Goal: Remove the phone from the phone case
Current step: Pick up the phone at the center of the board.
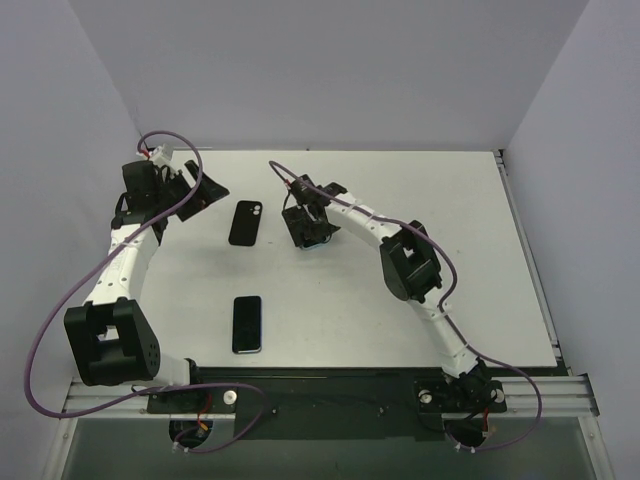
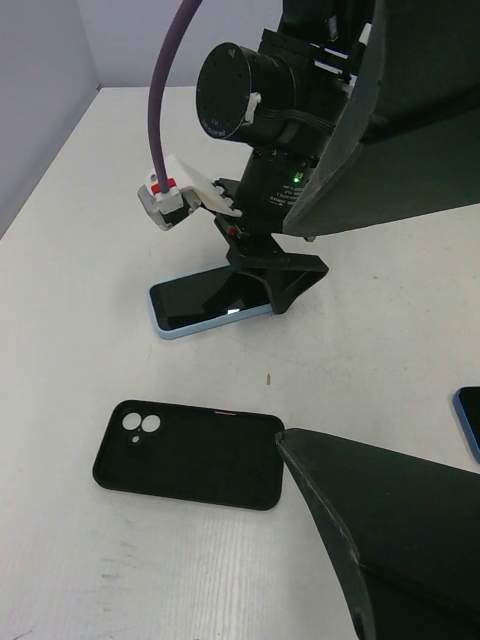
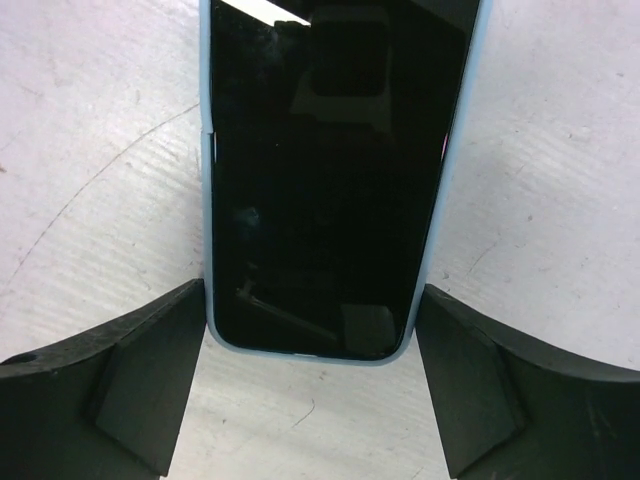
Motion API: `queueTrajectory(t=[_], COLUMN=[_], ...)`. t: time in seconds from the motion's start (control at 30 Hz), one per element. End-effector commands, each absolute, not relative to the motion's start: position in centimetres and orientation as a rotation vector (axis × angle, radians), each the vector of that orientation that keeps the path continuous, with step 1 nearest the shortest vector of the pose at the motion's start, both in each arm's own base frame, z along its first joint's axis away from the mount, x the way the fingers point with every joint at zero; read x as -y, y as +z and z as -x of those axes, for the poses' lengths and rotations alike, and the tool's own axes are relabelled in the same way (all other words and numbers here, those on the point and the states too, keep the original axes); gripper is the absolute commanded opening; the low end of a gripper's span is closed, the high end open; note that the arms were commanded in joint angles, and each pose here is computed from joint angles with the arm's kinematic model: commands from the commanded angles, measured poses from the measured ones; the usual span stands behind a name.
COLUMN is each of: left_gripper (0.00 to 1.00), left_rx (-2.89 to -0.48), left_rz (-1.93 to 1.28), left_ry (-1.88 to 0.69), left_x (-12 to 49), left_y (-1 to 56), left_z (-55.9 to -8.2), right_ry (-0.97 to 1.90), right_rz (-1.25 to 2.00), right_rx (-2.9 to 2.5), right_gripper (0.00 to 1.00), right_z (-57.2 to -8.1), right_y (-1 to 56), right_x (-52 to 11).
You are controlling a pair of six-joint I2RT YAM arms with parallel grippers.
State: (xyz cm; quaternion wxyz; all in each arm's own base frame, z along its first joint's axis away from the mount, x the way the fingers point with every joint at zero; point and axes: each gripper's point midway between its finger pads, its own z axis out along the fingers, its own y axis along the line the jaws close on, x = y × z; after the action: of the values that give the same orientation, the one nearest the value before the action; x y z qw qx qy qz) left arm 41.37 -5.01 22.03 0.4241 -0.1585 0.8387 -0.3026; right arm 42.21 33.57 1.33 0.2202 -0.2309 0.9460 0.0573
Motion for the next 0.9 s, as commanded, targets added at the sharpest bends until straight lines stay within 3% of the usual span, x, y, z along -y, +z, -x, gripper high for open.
queueTrajectory(t=[0.0, 0.47, 0.57, 0.67, 0.87], left_gripper=[0.88, 0.88, 0.88, 0.88, 0.88], left_rx=[-2.030, -2.038, -2.046, -2.059, -2.119], left_rz=[0.343, 0.390, 0.397, 0.396, 0.447], left_ry=[-0.805, -0.807, -0.823, -0.854, -0.972], left_x=[5.5, 5.4, 5.6, 6.3, 10.2], left_y=[24.0, 23.1, 22.7, 22.2, 20.2], left_z=[-41.7, -41.8, -42.0, -42.0, -41.3], right_ry=[-0.081, -0.179, -0.131, -0.018, 0.117], right_rz=[0.585, 0.638, 0.628, 0.568, 0.484], right_rx=[-2.715, -2.784, -2.795, -2.749, -2.673], right_gripper=[0.76, 0.80, 0.48, 0.32, 0.11], right_z=[-41.2, -40.3, -39.7, -39.1, -37.3], right_y=[-0.2, -0.7, 0.2, 2.2, 5.1], right_x=[-30.7, -30.9, -31.0, -31.4, -30.8])
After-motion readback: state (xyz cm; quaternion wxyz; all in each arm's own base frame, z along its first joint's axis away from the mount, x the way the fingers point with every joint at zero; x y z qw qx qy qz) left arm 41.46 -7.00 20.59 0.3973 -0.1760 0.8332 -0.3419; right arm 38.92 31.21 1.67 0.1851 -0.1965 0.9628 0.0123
